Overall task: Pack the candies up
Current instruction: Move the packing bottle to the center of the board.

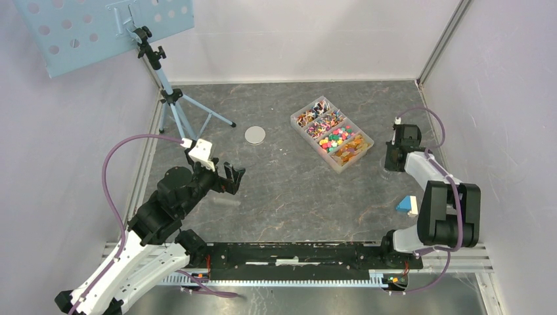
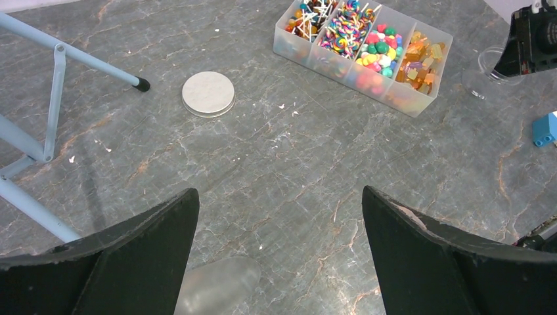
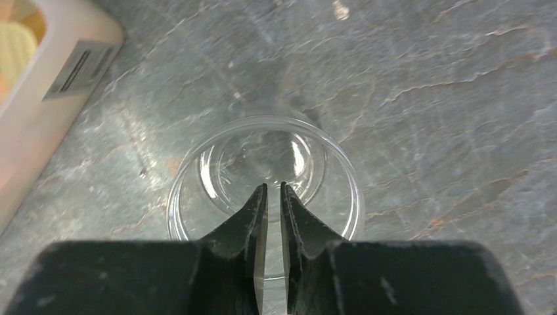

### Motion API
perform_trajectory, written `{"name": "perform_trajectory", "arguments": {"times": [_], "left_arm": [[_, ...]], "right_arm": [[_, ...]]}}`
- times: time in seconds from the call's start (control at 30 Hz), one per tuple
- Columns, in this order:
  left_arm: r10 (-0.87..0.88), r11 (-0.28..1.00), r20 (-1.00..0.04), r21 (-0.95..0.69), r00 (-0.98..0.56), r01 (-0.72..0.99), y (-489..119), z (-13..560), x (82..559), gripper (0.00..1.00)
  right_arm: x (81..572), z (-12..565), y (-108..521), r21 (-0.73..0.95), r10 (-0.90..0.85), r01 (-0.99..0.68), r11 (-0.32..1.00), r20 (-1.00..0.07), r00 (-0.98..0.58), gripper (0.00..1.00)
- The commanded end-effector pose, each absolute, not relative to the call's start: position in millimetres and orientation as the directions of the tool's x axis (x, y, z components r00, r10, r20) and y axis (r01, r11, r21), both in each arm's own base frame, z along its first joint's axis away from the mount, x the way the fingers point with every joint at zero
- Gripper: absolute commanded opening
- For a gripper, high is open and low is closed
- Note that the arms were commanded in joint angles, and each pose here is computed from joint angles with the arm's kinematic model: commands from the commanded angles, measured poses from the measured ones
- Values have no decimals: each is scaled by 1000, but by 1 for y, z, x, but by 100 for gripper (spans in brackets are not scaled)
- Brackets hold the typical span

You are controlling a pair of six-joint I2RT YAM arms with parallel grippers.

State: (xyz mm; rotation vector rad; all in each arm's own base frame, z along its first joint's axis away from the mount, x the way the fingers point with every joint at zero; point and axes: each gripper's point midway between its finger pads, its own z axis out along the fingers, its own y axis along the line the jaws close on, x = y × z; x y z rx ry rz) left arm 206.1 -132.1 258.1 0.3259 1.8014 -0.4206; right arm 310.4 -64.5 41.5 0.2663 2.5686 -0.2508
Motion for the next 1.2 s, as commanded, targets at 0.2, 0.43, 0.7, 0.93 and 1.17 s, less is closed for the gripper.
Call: {"name": "perform_trajectory", "arguments": {"times": [0.2, 0.43, 0.7, 0.93, 1.17], "left_arm": [[40, 890, -972, -70, -230, 451, -135, 262, 210, 100], [63, 901, -966, -53, -249, 431, -132, 256, 213, 100], [72, 908, -964, -44, -257, 418, -129, 252, 214, 100], [82, 907, -960, -39, -266, 419, -131, 249, 216, 100], [86, 911, -959, -34, -269, 411, -130, 247, 217, 100]], "right_arm": [[288, 50, 1, 85, 93, 53, 995, -593, -800, 17], [273, 58, 51, 192, 77, -56, 980, -624, -778, 17], [262, 58, 108, 319, 107, -139, 937, -643, -759, 17], [255, 65, 155, 417, 127, -211, 884, -649, -750, 16], [255, 76, 198, 474, 131, -274, 837, -660, -740, 17]]}}
